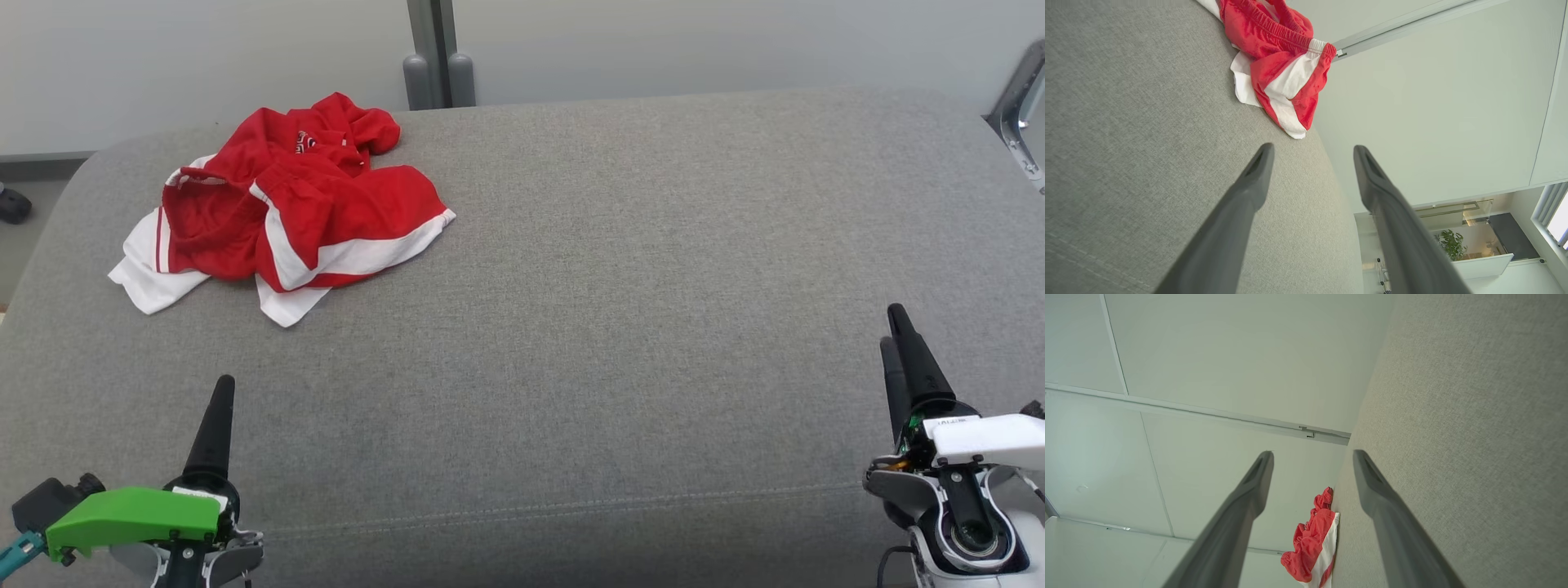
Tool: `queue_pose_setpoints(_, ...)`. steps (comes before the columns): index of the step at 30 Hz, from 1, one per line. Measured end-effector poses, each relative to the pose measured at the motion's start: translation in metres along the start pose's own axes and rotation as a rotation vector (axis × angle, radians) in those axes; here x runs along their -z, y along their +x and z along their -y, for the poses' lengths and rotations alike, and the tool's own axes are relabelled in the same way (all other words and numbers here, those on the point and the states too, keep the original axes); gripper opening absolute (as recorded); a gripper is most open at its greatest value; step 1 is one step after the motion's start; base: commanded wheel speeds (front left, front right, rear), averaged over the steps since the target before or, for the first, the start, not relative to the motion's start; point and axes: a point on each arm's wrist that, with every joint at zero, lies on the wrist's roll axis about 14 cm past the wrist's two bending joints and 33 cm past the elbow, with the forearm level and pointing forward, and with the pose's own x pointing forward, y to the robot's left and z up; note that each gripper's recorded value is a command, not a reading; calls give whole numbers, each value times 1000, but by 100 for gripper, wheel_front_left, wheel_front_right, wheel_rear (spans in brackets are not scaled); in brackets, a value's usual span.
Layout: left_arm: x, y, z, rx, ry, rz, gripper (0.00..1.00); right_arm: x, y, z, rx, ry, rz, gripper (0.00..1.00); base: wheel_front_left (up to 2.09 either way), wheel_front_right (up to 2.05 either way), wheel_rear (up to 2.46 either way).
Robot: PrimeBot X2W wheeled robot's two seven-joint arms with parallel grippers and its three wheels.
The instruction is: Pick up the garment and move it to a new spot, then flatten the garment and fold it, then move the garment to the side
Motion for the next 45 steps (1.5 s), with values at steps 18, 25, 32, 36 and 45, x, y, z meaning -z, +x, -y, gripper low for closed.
queue_pose_setpoints(18, 4, 2, 5, 13, 416, -33, 100, 11, 4, -23, -100, -467, -71, 100, 0, 0, 0)
queue_pose_setpoints(25, 3, 4, 13, 27, 538, -14, 100, 17, 3, -28, -129, -586, -78, 100, 0, 0, 0)
queue_pose_setpoints(32, 7, 6, 26, 68, 637, 2, 100, 20, 4, -37, -154, -697, -61, 100, 0, 0, 0)
queue_pose_setpoints(36, 8, 6, 30, 83, 692, 14, 100, 22, 5, -41, -174, -761, -51, 100, 0, 0, 0)
queue_pose_setpoints(45, 12, 5, 42, 136, 812, 37, 100, 27, 4, -51, -221, -889, -31, 100, 0, 0, 0)
